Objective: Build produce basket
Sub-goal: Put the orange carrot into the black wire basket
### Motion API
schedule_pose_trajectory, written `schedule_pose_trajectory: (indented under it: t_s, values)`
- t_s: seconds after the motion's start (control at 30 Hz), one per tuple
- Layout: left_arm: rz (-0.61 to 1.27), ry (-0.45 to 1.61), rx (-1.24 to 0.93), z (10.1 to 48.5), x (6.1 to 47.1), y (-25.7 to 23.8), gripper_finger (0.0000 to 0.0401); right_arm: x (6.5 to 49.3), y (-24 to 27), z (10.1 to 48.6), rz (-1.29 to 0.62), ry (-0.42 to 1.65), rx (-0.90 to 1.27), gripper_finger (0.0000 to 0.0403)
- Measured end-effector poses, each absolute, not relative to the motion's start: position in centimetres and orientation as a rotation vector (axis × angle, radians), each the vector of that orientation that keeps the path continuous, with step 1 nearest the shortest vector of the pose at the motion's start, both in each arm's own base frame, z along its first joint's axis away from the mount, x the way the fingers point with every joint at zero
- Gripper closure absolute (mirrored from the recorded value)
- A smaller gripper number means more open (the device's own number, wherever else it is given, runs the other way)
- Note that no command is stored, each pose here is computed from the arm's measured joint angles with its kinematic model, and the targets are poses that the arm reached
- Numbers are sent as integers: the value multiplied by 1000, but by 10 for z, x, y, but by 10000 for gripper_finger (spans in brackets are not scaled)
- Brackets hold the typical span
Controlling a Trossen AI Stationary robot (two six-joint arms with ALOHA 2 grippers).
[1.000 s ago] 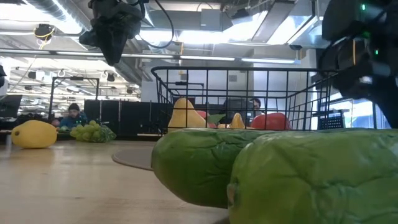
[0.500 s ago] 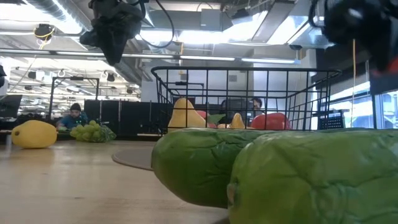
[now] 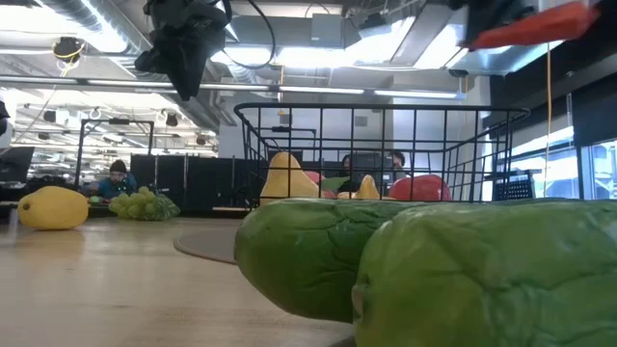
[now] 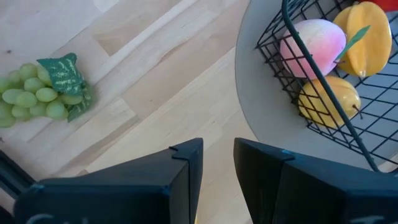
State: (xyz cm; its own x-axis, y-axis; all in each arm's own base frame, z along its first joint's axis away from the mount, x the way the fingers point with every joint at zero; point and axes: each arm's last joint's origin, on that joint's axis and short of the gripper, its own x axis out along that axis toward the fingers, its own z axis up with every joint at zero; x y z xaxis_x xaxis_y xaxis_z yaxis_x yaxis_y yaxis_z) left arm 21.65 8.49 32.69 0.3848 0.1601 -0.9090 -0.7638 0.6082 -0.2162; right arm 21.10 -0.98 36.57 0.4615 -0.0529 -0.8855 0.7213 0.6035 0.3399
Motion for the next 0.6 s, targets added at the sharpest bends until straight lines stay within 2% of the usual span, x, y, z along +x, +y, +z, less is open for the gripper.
schedule_pose_trajectory:
  t_s: [0.37, 0.6]
  values:
    - [622, 1011, -724, 327, 217, 84, 321, 264, -64, 367, -187, 1076, 792, 401]
    - [604, 1008, -722, 327, 218, 84, 321, 296, -93, 355, -156, 1214, 738, 401]
